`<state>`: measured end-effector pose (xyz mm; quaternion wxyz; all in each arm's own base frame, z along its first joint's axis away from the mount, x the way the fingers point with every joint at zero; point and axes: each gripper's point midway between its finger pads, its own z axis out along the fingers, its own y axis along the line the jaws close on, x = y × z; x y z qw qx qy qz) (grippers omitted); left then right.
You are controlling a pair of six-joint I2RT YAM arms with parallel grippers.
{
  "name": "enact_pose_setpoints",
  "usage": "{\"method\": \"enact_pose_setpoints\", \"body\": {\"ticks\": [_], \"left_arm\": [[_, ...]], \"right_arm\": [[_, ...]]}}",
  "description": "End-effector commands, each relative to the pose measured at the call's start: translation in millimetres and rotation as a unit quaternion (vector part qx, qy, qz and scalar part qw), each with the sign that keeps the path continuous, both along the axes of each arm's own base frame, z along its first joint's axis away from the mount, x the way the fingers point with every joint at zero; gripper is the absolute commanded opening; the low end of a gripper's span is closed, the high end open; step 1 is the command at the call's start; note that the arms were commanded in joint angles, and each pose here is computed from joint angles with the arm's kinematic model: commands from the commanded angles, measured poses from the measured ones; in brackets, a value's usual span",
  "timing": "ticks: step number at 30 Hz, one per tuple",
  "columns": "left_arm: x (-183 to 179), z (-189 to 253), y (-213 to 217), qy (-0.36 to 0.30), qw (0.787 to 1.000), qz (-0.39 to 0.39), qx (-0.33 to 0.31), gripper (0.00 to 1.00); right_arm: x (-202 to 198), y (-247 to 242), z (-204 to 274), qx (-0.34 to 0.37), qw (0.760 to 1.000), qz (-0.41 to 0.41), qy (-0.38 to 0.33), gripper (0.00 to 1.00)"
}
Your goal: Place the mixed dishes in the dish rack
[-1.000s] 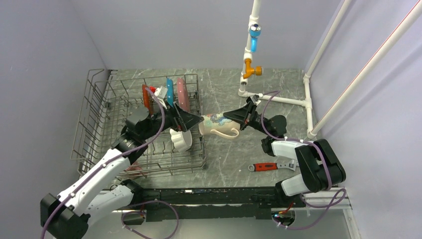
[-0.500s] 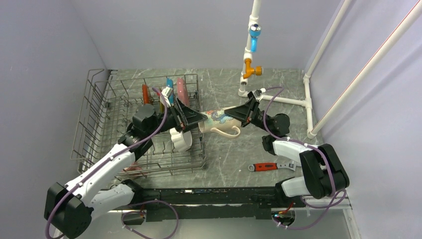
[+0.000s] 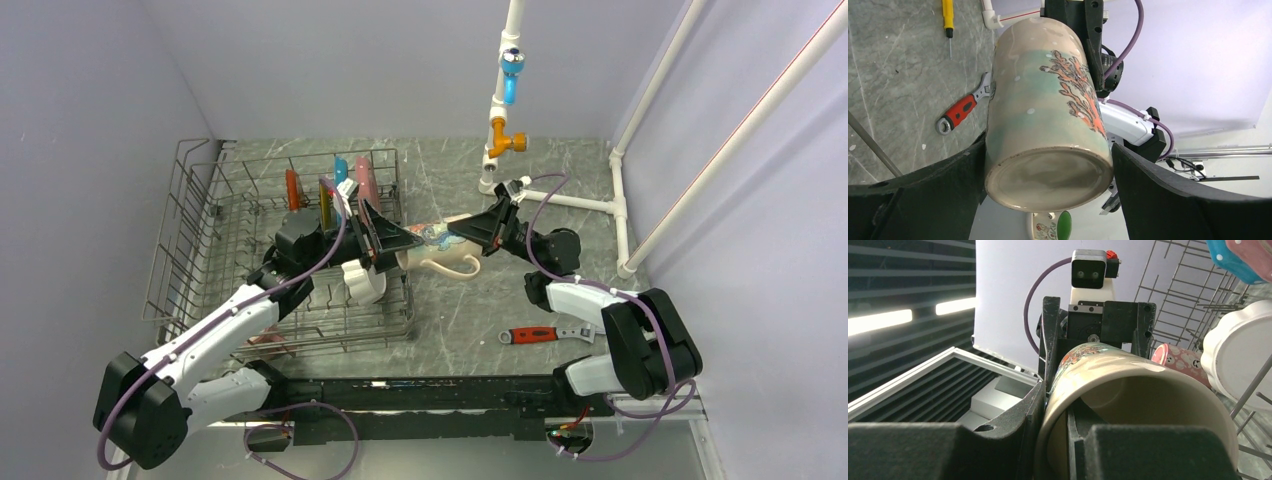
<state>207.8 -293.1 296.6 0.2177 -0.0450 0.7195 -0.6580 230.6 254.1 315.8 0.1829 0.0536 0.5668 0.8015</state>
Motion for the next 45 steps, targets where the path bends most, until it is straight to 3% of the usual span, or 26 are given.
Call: {"method": "enact_pose_setpoints", "body": {"ticks": [1,9,14,17,21,22,27,38,40,45], "left_arm": [[-13.0,35.7,-4.2,-0.041,0.998,-0.028,-0.035,0.96],[-11.3,33.1,-3.1,-0.036,0.999,-0.016,-0.023,0.98],[-13.2,35.2,-2.8,-0.048,0.998,-0.016,-0.029,0.80],[-14.6,39.2,-1.7,-0.059,0.997,-0.016,-0.039,0.61],[-18.1,45.5,-0.1,-0.068,0.996,-0.019,-0.050,0.09],[-18.5,45.5,0.3,-0.065,0.997,-0.018,-0.049,0.01],[-17.9,44.1,5.7,-0.045,0.998,0.002,-0.041,0.00],[-8.3,40.9,37.6,0.002,0.995,0.097,0.008,0.00],[-7.7,43.6,43.1,0.002,0.994,0.109,0.005,0.00],[-5.7,49.2,57.8,0.004,0.990,0.137,0.019,0.00]], "right_arm": [[-27.0,-11.4,59.4,0.078,0.983,-0.020,-0.163,0.00],[-24.1,-0.4,51.7,0.056,0.985,-0.026,-0.162,0.00],[-20.1,4.9,47.0,0.034,0.986,-0.036,-0.159,0.00],[-17.9,10.3,41.5,0.014,0.987,-0.038,-0.153,0.00],[-13.5,13.8,35.0,-0.013,0.988,-0.045,-0.147,0.00],[-12.6,14.0,33.2,-0.018,0.988,-0.047,-0.145,0.00],[-11.0,15.0,29.5,-0.025,0.988,-0.049,-0.142,0.23],[-3.8,21.0,7.1,-0.033,0.993,-0.032,-0.107,0.94],[-0.8,24.1,-0.6,-0.052,0.993,-0.030,-0.099,0.99],[7.6,29.4,-23.2,-0.110,0.990,-0.037,-0.083,1.00]]}}
